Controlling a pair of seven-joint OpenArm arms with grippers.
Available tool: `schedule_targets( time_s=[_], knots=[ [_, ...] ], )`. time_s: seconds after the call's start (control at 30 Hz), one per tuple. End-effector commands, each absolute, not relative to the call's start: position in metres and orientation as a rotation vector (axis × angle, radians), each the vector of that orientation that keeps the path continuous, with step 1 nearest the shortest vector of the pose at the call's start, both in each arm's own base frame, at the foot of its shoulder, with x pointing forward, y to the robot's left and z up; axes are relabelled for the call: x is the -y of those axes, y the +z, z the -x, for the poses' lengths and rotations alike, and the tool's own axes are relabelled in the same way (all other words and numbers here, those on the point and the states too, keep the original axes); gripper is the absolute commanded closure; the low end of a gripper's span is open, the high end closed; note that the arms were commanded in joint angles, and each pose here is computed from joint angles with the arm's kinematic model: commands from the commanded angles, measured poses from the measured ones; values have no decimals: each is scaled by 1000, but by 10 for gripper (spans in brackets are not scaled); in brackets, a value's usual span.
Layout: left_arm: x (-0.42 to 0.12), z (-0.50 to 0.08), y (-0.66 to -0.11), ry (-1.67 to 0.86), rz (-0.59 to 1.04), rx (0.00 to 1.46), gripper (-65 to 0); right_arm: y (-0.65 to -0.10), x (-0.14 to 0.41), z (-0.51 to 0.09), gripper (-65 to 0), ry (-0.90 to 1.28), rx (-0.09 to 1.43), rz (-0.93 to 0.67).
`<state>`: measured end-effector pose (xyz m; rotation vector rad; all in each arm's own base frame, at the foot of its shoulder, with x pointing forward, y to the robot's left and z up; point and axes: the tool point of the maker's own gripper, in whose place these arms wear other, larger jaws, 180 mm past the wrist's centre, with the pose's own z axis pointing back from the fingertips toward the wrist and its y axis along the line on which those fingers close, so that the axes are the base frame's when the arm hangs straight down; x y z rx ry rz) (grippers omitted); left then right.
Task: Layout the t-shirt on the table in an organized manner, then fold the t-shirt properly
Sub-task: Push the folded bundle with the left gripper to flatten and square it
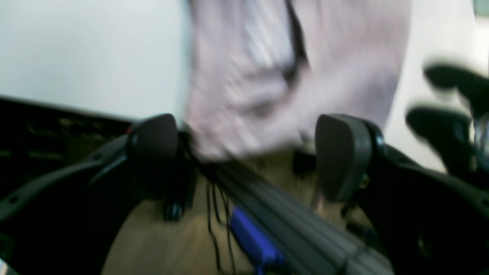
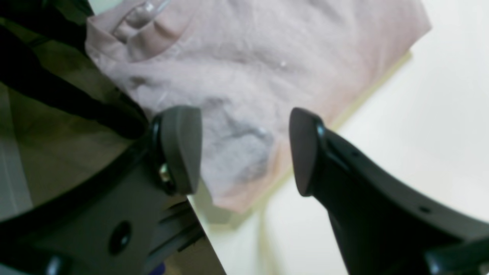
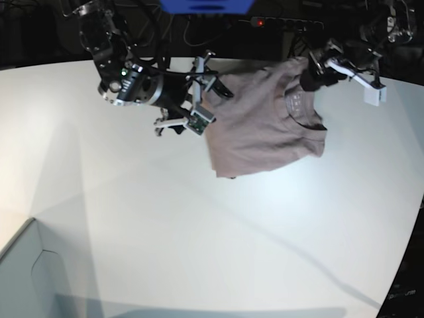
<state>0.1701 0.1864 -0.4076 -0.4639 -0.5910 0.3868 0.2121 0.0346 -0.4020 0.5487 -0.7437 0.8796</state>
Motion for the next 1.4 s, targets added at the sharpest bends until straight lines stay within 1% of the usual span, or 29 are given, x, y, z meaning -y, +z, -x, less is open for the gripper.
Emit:
schedule_targets(
  time_s=[0.0,0.17,0.4,0.67,0.7,0.73,0.77,0.87,0.93,0.97,1.0,1.03,1.07,1.13,1.23,1.3,1.37],
  knots=[
    [-187,-179,-403,394,481,617,-549,-391,-39,-216,-362,882,785,-571],
    [-191,-205,-418,463,508,626,-549,-395,-32,-215,-362,893,770,-554],
    [-168,-223,-446,466,566,553,-549,-398,-24,-215,-362,902,758,-537],
    [-136,-226,-470,415,610,453,-541,-399,-23,-215,-362,904,756,-534],
    [-130,-223,-474,404,616,434,-520,-399,-23,-215,-362,904,756,-533],
    [-125,-224,-475,391,622,425,-481,-399,-23,-215,-362,904,756,-533],
    [-120,-224,-477,381,627,416,-425,-399,-23,-216,-362,904,758,-533],
    [-113,-222,-480,365,633,399,-232,-398,-22,-217,-362,906,760,-530],
    [-108,-233,-478,347,643,404,-99,-398,-18,-219,-362,895,762,-522],
    [-106,-235,-481,333,640,391,-20,-399,-11,-223,-362,875,766,-507],
    [-109,-237,-484,308,620,381,0,-398,-6,-228,-362,858,772,-494],
    [-108,-241,-486,272,605,373,0,-398,0,-231,-362,840,777,-482],
    [-105,-244,-488,236,593,365,-15,-398,6,-235,-362,825,782,-470],
    [-97,-252,-489,162,573,355,0,-397,19,-241,-362,797,790,-443],
    [-83,-271,-484,22,524,371,0,-398,49,-250,-362,733,796,-384],
    [-67,-284,-477,-168,483,396,0,-397,69,-256,-362,683,809,-348],
    [-51,-294,-472,-423,430,415,0,-396,88,-262,-362,638,819,-310]
  ],
)
